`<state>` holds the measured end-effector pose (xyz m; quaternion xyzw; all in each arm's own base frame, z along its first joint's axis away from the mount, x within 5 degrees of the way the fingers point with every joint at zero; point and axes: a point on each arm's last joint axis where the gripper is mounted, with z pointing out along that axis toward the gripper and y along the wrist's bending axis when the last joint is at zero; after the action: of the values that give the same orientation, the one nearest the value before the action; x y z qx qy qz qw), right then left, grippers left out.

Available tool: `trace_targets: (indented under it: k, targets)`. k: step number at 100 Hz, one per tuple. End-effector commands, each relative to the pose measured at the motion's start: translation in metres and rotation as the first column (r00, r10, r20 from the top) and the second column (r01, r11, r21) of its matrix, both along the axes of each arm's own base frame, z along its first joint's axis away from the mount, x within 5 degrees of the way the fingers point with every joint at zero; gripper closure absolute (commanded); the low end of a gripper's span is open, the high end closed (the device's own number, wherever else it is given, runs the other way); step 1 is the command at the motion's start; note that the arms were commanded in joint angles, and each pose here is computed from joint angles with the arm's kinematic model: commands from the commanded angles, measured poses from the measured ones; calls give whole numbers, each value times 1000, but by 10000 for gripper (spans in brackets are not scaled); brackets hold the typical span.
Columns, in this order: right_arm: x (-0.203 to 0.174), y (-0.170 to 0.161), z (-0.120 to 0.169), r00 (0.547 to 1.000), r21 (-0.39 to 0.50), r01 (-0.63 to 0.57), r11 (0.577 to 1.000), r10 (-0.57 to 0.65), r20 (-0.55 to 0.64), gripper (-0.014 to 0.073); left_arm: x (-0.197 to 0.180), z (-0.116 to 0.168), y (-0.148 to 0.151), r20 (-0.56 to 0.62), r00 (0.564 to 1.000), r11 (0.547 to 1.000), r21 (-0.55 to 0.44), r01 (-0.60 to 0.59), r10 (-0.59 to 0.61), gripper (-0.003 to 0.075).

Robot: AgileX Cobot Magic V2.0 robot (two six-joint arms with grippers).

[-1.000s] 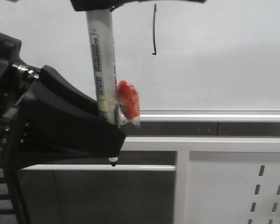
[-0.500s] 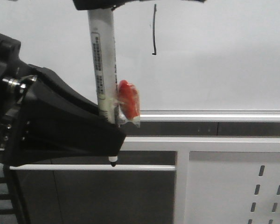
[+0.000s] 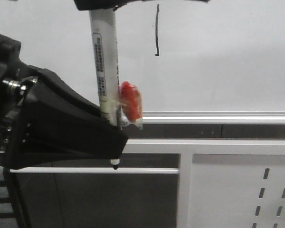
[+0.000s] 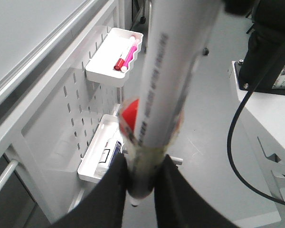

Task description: Write number 1 on whiteboard

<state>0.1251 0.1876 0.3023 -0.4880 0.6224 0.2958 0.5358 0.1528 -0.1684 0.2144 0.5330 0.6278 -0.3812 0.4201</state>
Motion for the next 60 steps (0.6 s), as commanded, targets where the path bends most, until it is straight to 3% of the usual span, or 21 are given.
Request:
trace_targets:
  k: [1,10,20,46,60]
  targets:
    - [-4,3,18,999,88,-46,995,47,-1,463,5,15,-4,-14,999,995,-90,-41,40,739]
    - [-4,3,18,999,87,-44,995,44,-1,311,5,15,-4,-13,999,995,-87,-45,44,739]
    - [-3,3,17,999,86,-41,995,42,-1,209,5,15,-4,-13,999,995,-85,-46,45,739]
    - [-7,-2,24,999,104,-35,994,33,19,204,1,6,0,-37,998,997,-54,-61,59,739]
    - [-7,-15,33,996,112,56,992,-63,55,204,-2,-5,4,-58,994,996,-7,-88,88,739]
